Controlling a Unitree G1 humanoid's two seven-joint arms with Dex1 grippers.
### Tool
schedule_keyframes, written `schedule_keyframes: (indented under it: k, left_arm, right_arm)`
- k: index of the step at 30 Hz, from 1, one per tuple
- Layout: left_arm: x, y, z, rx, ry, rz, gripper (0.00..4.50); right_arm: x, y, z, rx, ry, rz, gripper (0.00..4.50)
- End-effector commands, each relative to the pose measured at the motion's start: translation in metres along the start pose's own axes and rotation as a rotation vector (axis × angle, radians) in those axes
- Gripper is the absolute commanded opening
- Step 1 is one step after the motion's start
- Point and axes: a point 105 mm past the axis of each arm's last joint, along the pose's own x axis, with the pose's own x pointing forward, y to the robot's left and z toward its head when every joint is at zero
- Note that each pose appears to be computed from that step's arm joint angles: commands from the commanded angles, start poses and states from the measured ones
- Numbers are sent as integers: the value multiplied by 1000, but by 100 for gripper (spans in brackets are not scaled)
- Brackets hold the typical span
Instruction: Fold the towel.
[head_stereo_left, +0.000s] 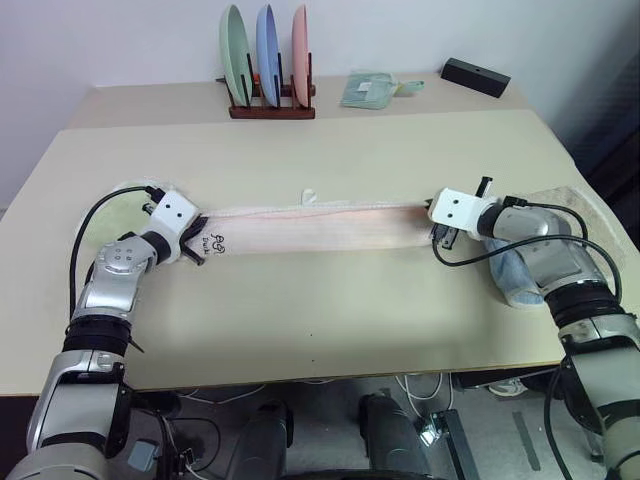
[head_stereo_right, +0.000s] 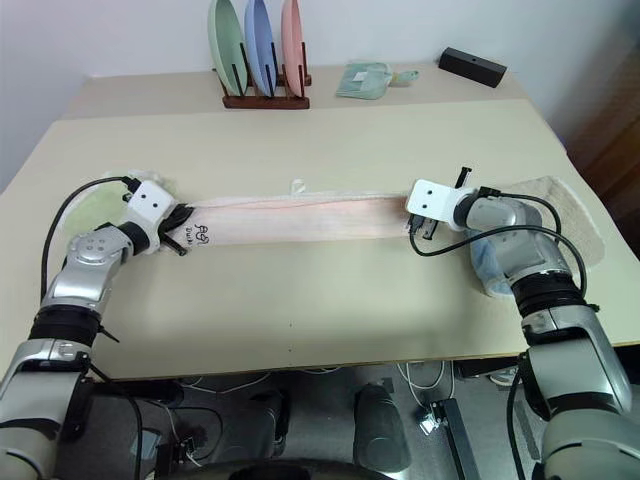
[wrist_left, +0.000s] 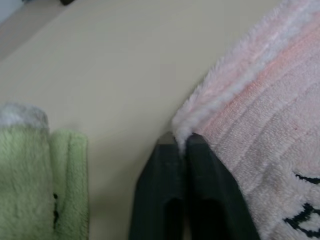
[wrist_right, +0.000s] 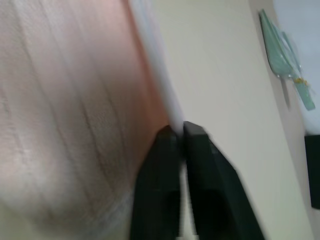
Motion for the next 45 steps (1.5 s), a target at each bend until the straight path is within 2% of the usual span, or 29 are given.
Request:
schedule_keyframes:
  k: [1,5,8,11,14,16,20,24,27,34,39,44,45]
  left_arm:
    - [-6,15,9,-13,-32,56,190]
    - [-11,26,16,18,-67,162,383]
    - [-15,35,31,-38,-149,239,383]
    - [-21,33,54,-101,-265,262,383]
    - [-26,21,67,-98,-323,218,389]
    - [-27,7,73,-86,-337,154,389]
    - [-25,-47,80,26,-343,-86,389]
    - [-28,-97,92,34,-392,-290,389]
    - [-31,-121,98,22,-410,-368,389]
    - [-41,-160,107,21,-446,-498,389]
    - [-52,-173,107,15,-451,-575,389]
    - [-54,-175,104,18,-439,-588,389]
    - [-54,-174,103,17,-438,-588,389]
  right_arm:
    - [-8,-30,8,-45,-19,-124,187]
    - [-26,-45,0,-93,18,-212,379]
    - [-45,-53,-4,-64,32,-283,379]
    - [-68,-56,-7,93,33,-346,379]
    - [-82,-34,2,421,-33,-317,448]
    - [-86,-9,12,672,-77,-280,448]
    - [-82,52,32,1071,-74,-124,448]
    - [-72,77,43,1362,-42,-137,448]
    - [-64,81,48,1519,-36,-169,448]
    - [-49,86,40,1712,28,-250,448]
    - [-40,72,24,1870,8,-339,448]
    - [-25,58,21,1925,-19,-351,448]
    - [-21,55,20,1933,-24,-354,424]
